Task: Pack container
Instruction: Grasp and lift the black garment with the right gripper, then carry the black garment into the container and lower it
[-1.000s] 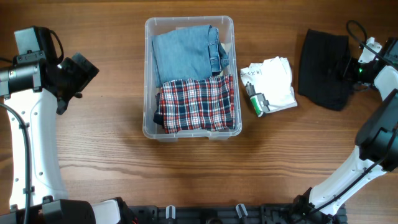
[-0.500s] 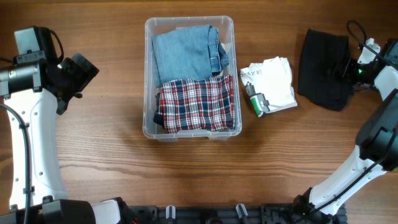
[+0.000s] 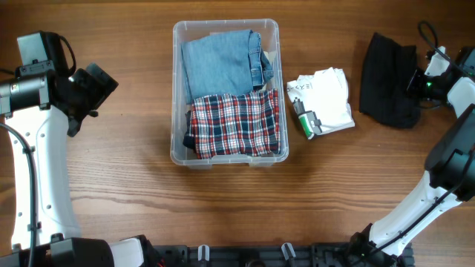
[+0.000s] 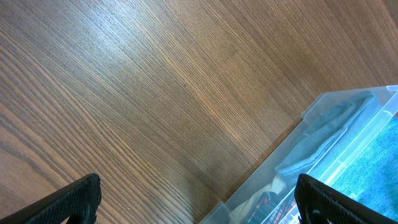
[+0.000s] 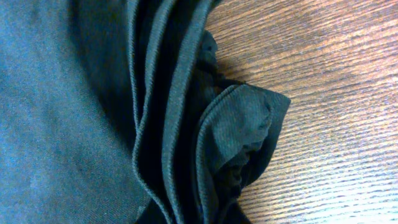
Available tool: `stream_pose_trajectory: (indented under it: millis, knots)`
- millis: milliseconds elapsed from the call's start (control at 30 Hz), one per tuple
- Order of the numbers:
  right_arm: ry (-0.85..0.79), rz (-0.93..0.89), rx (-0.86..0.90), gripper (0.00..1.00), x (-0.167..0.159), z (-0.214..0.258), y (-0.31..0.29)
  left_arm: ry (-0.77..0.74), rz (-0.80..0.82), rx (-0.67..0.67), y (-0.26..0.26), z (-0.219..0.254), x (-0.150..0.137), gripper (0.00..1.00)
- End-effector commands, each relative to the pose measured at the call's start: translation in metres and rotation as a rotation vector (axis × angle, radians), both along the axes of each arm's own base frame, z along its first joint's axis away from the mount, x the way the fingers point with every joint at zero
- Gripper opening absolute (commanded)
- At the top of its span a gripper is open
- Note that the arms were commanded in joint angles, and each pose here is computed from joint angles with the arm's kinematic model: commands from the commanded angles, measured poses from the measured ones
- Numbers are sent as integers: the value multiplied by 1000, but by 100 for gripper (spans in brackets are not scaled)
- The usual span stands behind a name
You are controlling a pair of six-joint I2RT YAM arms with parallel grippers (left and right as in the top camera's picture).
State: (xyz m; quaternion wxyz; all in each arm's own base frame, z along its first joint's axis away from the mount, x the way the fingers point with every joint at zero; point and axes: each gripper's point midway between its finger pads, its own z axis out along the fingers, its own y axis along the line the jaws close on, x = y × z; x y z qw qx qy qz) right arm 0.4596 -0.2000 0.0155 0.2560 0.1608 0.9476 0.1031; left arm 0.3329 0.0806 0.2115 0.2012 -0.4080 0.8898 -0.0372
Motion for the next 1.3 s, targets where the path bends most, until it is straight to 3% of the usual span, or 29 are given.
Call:
stream_pose_trajectory:
  millis: [0,200,367,500,633,900,1267]
  knots:
    - [24,-4,-22,4,-7,2,0,-12,3,-1,1,4,1,100]
    - [-126,-114,-37,4,4,85,-6,-12,3,-1,1,4,1,100]
    - [-313,-96,-85,4,4,179,8,-12,3,-1,1,4,1,100]
    - [-492,-13,-29,4,-3,261,57,-12,3,-1,1,4,1,100]
    - [-589,128,88,4,-5,305,130,-12,3,-1,1,4,1,100]
    - [-600,369,281,4,3,319,292,-12,3,-1,1,4,1,100]
    - [-575,494,251,4,11,271,448,-12,3,-1,1,4,1,100]
